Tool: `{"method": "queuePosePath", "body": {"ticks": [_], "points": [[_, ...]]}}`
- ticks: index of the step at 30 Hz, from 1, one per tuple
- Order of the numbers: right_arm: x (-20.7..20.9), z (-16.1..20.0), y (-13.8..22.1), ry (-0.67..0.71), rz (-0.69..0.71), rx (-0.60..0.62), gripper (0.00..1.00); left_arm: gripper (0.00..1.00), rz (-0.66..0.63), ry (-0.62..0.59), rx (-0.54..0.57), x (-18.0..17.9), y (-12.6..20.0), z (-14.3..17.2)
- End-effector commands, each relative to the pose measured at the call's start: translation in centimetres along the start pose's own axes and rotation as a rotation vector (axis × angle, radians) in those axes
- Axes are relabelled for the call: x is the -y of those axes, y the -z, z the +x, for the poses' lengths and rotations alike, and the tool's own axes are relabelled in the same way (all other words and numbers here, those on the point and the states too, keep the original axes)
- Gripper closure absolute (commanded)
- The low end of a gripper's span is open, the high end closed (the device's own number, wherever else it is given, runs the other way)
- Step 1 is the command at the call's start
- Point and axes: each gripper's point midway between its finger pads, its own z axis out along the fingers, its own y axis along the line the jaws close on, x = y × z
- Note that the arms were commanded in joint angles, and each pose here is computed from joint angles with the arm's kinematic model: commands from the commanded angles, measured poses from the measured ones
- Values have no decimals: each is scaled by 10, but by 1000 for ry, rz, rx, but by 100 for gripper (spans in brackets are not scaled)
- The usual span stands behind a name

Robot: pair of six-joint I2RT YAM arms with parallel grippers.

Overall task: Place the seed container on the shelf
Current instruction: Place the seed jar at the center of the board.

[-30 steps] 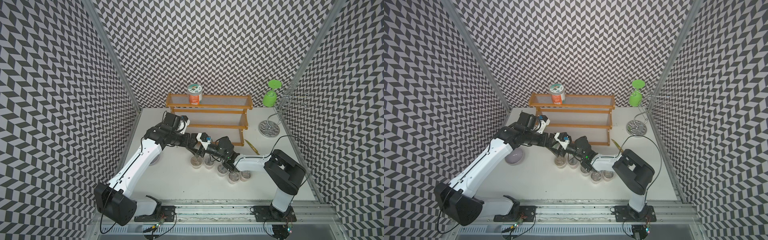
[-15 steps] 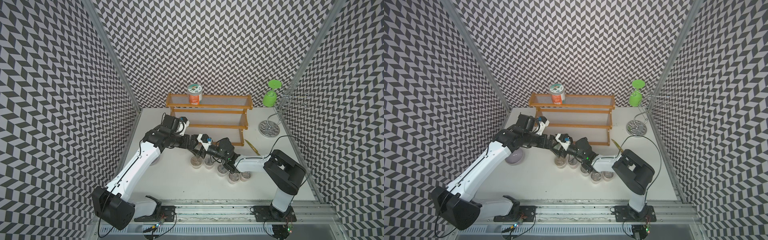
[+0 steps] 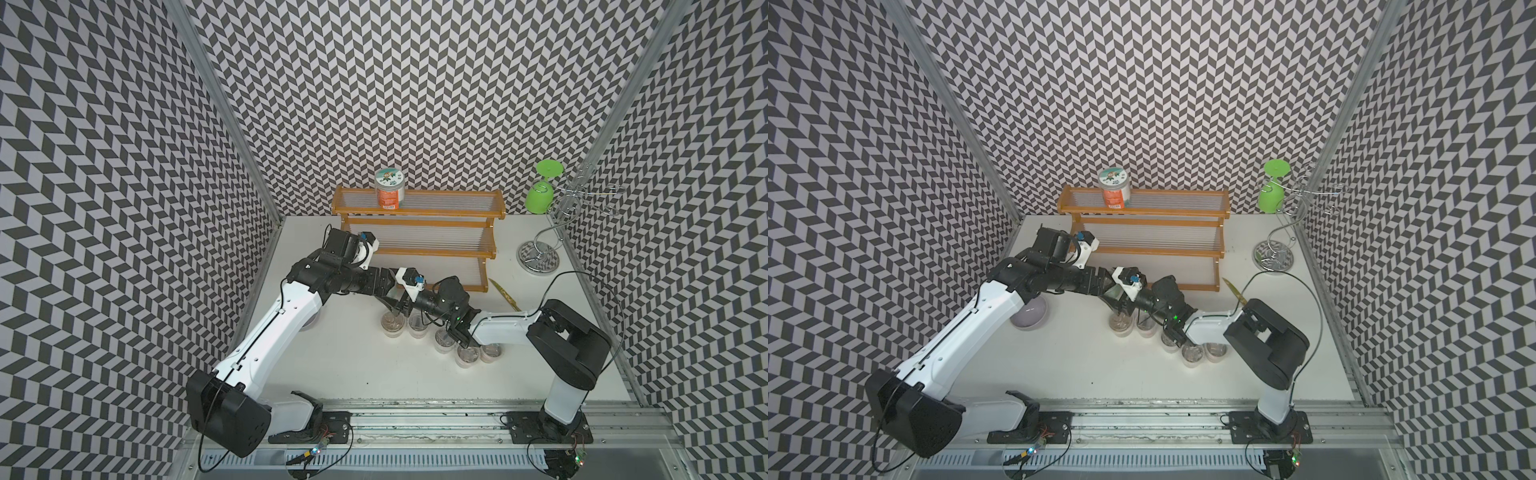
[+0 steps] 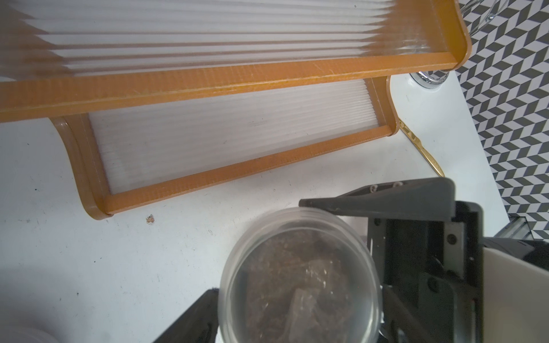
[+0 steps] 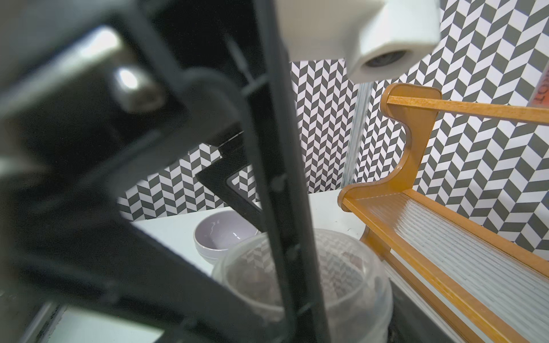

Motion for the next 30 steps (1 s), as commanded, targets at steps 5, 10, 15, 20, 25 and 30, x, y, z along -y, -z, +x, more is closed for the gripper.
{"method": "queuePosePath", "body": {"ticks": [5,10,15,20,25,30], "points": [[3,-15,-4,31,7,56,19,16,-26,-29,-24,-6,-6,6],[-6,-6,-12,31,-19,40,19,15,-103,-16,-41,-23,-12,18],[-18,-1,-20,19,-55,32,19,13,-121,-4,-58,-27,-10,28],[-41,10,-31,4,-103,21,19,10,-160,35,-66,-39,-6,46],[-59,20,-40,-27,-134,14,19,10,-187,85,-51,-52,-1,62],[-69,32,-45,-31,-152,-8,19,15,-220,95,-65,-63,0,71]]}}
